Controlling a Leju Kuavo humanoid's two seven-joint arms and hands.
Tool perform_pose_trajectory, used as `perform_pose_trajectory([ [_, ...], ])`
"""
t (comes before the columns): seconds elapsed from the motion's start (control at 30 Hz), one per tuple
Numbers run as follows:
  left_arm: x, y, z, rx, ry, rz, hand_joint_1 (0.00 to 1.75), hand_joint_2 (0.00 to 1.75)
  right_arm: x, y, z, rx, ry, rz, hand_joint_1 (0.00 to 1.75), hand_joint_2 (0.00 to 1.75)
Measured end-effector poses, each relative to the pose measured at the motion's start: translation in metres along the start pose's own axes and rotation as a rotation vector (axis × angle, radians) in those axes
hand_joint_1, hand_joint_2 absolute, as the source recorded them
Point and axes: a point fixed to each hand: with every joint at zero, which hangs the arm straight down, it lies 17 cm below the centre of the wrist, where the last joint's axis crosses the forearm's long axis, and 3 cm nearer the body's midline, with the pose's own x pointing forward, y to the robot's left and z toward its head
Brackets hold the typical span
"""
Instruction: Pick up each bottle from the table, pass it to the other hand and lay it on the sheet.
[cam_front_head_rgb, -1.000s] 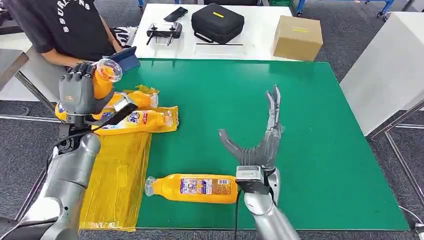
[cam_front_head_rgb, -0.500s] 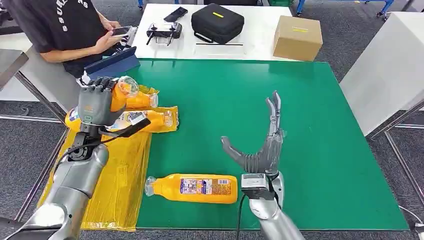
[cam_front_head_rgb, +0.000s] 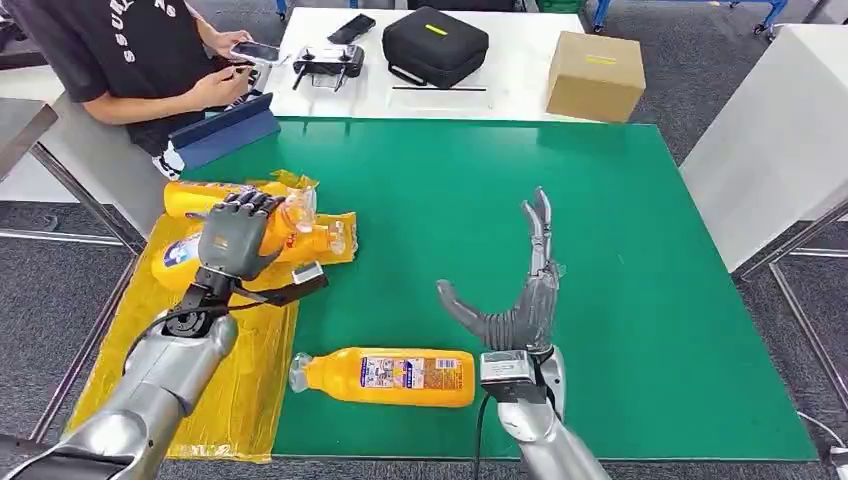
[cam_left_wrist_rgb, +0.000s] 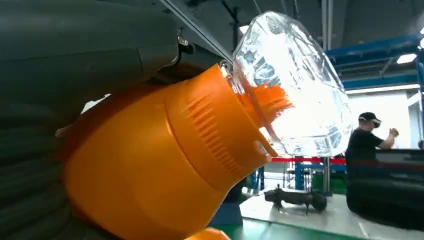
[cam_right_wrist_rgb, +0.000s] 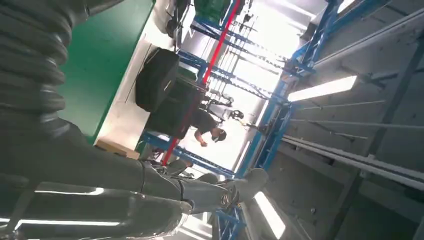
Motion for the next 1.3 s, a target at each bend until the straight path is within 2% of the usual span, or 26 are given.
perform_pose_trajectory([
  [0.33,0.002,-0.042,0.016,-0.133,-0.007,-0.012,1.75,1.75,-0.004,-0.001,0.003,0.016,0.009,0.015,0.0,1.75],
  [0.73,-0.026,-0.061,0.018,-0.23,0.098,-0.03,1.75,1.75,-0.006,0.002,0.011,0.042,0.018,0.029,0.0,1.75],
  [1.1,-0.037,-0.068,0.023,-0.262,0.121,-0.044,1.75,1.75,-0.008,0.001,0.016,0.051,0.025,0.035,0.0,1.75],
  [1.27,-0.049,-0.072,0.027,-0.286,0.166,-0.052,1.75,1.75,-0.009,0.001,0.018,0.053,0.03,0.036,0.0,1.75],
  [1.3,-0.051,-0.072,0.028,-0.288,0.171,-0.051,1.59,1.75,-0.009,0.001,0.018,0.054,0.031,0.035,0.0,1.75],
])
